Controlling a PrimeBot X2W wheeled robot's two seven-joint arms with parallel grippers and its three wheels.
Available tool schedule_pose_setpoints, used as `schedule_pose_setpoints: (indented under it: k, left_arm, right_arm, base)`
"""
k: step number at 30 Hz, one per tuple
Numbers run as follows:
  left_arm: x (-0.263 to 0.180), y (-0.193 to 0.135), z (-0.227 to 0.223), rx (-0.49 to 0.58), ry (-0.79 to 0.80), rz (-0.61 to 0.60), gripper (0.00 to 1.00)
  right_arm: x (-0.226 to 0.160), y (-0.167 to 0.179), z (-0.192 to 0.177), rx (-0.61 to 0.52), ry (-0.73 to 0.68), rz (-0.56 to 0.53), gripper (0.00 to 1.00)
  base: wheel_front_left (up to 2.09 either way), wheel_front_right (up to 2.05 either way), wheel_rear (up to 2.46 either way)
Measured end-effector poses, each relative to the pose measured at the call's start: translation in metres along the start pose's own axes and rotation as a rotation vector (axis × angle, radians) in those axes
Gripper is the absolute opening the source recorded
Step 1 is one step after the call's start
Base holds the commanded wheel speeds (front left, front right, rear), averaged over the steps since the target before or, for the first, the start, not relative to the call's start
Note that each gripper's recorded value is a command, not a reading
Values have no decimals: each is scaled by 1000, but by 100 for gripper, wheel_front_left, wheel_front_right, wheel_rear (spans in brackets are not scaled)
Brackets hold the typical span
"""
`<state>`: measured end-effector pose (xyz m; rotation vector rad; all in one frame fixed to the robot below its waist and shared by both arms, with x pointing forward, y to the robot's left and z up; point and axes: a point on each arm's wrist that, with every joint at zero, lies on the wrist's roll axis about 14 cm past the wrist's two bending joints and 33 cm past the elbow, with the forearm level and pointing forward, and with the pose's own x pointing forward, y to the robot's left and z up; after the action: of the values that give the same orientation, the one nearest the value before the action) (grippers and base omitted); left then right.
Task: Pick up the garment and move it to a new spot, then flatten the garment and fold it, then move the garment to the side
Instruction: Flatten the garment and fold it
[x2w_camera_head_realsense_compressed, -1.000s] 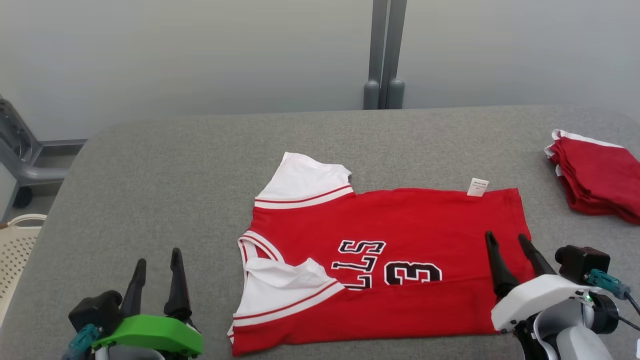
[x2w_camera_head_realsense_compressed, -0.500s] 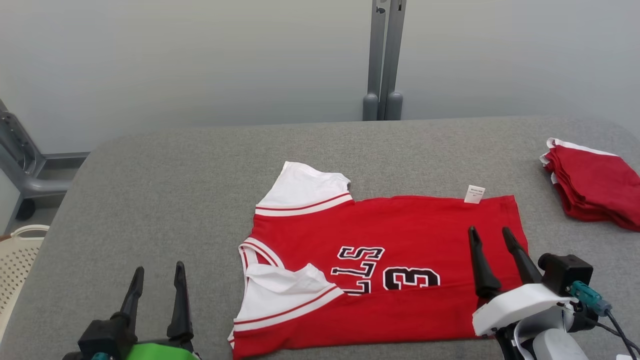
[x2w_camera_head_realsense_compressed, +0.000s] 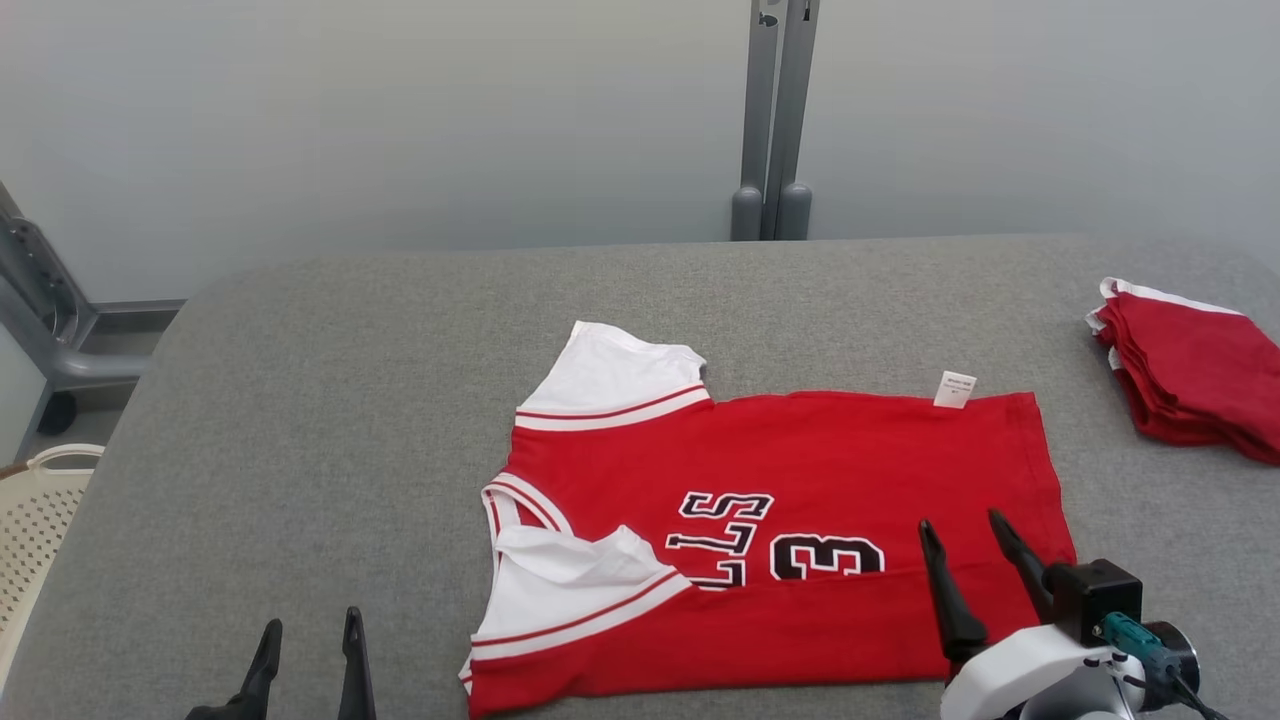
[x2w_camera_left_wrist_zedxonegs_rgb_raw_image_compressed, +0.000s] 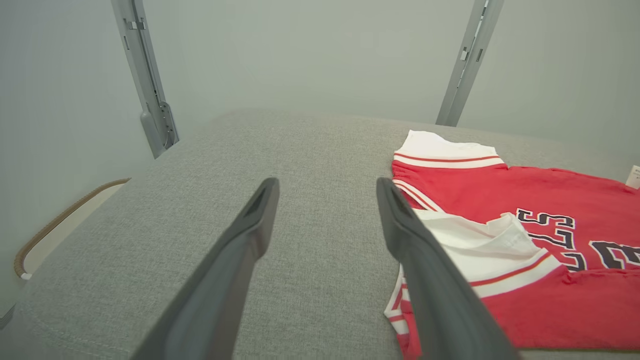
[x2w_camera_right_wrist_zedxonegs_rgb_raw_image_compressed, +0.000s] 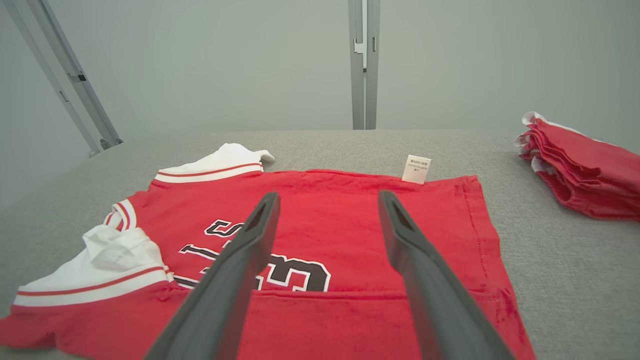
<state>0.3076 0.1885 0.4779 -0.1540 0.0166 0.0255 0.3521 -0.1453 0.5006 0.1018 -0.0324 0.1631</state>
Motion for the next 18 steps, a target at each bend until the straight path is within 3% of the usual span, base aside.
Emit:
schedule_pose_setpoints:
  k: [18]
  left_arm:
    - [6, -6, -7, -15, 47, -16, 100]
  right_arm:
    - [-3, -9, -9, 18, 36, -30, 100]
  base:
    - [0, 0, 0]
